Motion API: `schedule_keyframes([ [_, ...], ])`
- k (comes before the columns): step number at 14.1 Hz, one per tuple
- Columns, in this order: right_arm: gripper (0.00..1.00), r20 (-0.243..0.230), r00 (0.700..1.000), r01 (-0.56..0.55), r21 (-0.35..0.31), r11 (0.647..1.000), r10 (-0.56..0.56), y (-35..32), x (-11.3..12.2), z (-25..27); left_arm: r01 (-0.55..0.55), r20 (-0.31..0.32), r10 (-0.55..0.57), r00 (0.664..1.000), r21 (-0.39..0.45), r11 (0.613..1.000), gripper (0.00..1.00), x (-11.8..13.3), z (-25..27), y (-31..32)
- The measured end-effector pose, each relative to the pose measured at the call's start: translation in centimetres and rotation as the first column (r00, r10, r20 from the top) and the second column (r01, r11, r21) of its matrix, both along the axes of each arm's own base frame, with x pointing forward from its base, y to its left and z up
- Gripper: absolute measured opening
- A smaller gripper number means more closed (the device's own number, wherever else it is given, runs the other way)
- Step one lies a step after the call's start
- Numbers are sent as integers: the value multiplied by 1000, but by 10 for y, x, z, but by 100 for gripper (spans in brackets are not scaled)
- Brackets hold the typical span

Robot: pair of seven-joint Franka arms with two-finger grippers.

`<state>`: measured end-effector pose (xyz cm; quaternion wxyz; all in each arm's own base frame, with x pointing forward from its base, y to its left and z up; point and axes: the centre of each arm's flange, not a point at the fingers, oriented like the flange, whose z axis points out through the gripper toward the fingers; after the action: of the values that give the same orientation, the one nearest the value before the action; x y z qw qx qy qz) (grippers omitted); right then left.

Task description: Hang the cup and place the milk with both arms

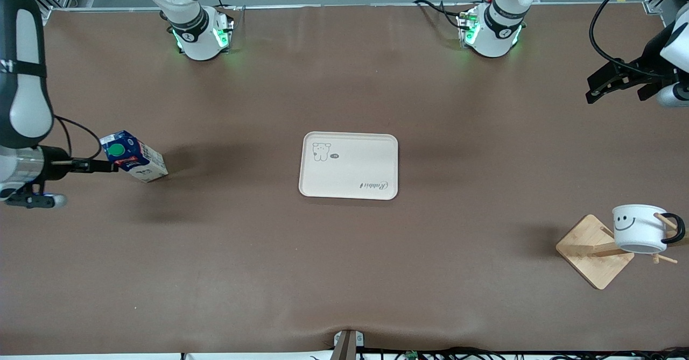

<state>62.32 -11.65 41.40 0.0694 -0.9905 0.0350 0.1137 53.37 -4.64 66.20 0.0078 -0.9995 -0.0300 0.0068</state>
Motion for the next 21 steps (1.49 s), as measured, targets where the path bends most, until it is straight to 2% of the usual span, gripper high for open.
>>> schedule_keyframes([
  [5, 100, 142, 989, -21, -34, 999, 25, 7, 29, 67, -27, -36, 27, 999, 5, 1000, 100, -4, -3, -2],
  [7, 100, 177, 984, -23, -40, 999, 30, 8, 32, 90, -26, -40, 27, 999, 5, 1000, 100, -5, -3, -3],
  [9, 100, 155, 987, -37, -32, 999, 41, 15, 26, 103, -25, -41, 25, 999, 6, 1000, 100, -5, -3, -4],
  [12, 100, 46, 997, -66, 2, 998, 66, 26, 4, 113, -22, -41, 22, 999, 6, 1000, 100, -6, -3, -6],
  [13, 100, 47, 996, -78, 1, 997, 78, 31, 4, 116, -19, -41, 19, 999, 6, 1000, 100, -6, -2, -7],
  [14, 100, 68, 994, -89, -7, 996, 89, 38, 6, 122, -17, -40, 17, 999, 6, 1000, 100, -7, -1, -8],
  [17, 100, 175, 978, -103, -63, 993, 112, 45, 12, 172, -14, -36, 15, 999, 7, 1000, 100, -11, 3, -10],
  [18, 100, 195, 974, -105, -70, 992, 117, 47, 10, 188, -14, -38, 15, 999, 7, 1000, 100, -13, 5, -10],
  [21, 100, 195, 971, -129, -68, 989, 140, 60, -15, 225, -16, -38, 16, 999, 8, 1000, 100, -16, 8, -9],
])
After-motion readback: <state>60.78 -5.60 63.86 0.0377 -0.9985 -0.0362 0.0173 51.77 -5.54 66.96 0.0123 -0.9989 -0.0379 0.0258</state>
